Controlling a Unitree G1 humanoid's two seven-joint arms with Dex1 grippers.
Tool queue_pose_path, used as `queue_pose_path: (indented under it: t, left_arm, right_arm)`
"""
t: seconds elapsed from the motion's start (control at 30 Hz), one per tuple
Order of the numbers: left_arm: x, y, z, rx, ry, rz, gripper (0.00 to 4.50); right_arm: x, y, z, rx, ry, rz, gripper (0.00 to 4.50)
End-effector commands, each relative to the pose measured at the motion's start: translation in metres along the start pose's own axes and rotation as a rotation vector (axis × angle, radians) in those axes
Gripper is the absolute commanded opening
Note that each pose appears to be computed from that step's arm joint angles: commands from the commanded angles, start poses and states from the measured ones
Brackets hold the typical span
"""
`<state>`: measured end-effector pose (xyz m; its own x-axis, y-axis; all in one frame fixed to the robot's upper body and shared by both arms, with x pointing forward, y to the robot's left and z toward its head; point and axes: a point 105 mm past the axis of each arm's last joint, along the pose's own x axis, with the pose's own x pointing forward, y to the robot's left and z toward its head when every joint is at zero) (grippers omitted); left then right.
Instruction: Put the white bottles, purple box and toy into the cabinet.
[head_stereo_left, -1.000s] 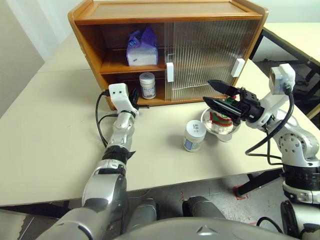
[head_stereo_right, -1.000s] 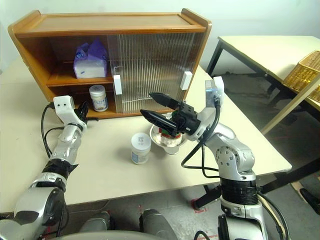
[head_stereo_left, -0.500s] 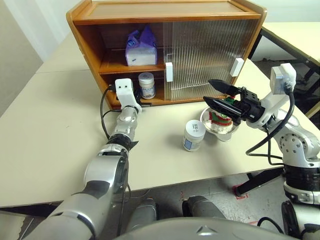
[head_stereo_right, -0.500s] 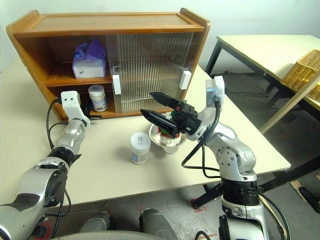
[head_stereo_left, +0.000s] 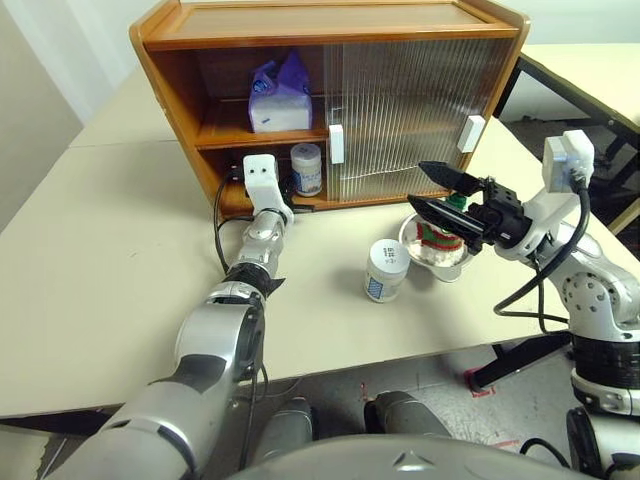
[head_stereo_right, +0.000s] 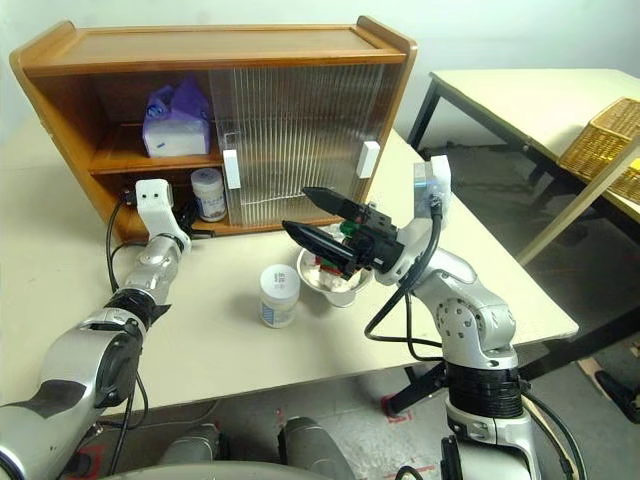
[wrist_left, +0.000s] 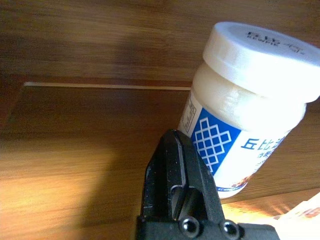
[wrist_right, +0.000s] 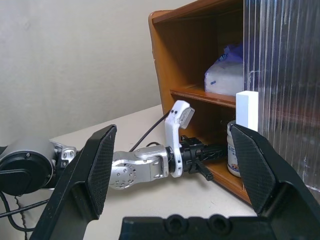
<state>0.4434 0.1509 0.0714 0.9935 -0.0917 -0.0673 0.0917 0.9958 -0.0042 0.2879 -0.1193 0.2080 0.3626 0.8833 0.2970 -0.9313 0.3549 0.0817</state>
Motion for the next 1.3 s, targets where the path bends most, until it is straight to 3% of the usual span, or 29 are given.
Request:
queue_pose_path:
  t: [0.03,0.4,0.47,0.6,0.9,1.1,1.3]
  left_arm:
    - [0.002,-0.007,0.002,-0.002,0.0,-0.033,0.02]
    - [0.002,0.0,0.011,-0.027,-0.041,-0.003,0.02]
    - [0.002,0.002,0.014,-0.032,-0.066,-0.003,0.22]
    - [-0.004,0.006,0.022,-0.044,-0.136,-0.03,1.27]
    - [-0.054,0.008,0.03,-0.036,-0.238,-0.318,4.43]
    - [-0.087,0.016,0.022,0.044,-0.179,-0.461,4.47]
    - [-0.13,-0.028,-0.002,0.048,-0.062,-0.897,4.47]
  right_arm:
    - [-0.002,0.001,0.005,-0.012,-0.003,-0.002,4.5]
    - [-0.001,0.0,0.005,-0.013,0.001,0.001,4.5]
    - [0.0,-0.001,0.005,-0.013,0.001,0.003,4.5]
    - [0.001,-0.002,0.005,-0.011,-0.002,0.007,4.5]
    - [0.003,-0.002,0.004,-0.002,-0.005,0.022,4.5]
    - [0.004,-0.003,0.003,0.0,-0.005,0.03,4.5]
    - [0.006,-0.004,0.004,-0.001,-0.003,0.039,4.5]
